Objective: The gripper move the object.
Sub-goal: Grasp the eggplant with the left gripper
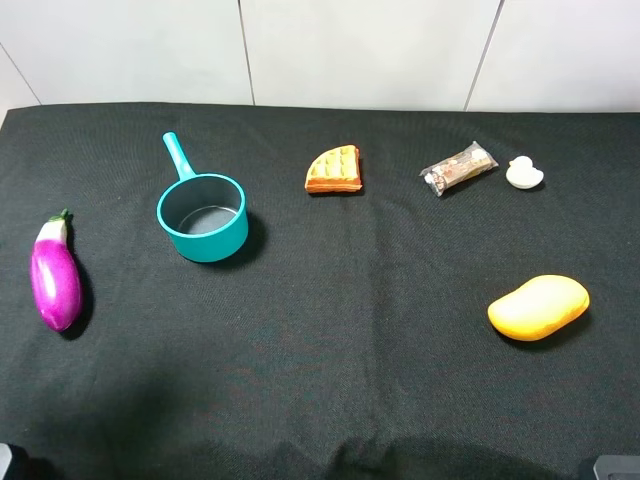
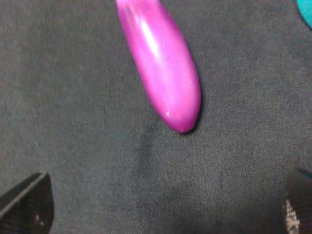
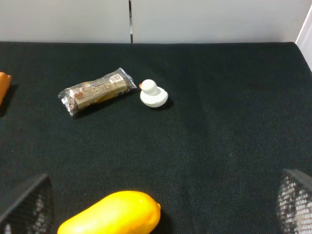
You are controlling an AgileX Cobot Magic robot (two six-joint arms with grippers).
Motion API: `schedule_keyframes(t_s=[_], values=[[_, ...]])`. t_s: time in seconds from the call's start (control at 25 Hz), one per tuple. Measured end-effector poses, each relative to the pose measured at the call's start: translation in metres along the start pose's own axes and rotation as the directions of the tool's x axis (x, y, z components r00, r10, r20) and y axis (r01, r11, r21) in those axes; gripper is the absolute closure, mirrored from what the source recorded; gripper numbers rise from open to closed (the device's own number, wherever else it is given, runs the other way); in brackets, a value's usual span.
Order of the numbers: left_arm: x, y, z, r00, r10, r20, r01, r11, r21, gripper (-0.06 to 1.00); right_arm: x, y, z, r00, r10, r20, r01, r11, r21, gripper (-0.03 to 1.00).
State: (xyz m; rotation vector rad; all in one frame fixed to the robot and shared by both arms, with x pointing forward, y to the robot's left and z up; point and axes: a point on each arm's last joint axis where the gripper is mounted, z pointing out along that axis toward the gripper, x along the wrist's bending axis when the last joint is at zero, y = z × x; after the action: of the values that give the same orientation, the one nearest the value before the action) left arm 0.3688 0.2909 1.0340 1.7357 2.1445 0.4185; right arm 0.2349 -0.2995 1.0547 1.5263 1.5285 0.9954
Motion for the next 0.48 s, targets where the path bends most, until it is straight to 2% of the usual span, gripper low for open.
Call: schedule_keyframes(t_s=[0.48], values=[[-0.005,0.017,0.032,0.996,-0.071,-0.049,0.073,0.996,0.048,-0.05,0.0,0.0,0.0,1.0,0.0,0.0,0.0,1.0,0.0,0.27]])
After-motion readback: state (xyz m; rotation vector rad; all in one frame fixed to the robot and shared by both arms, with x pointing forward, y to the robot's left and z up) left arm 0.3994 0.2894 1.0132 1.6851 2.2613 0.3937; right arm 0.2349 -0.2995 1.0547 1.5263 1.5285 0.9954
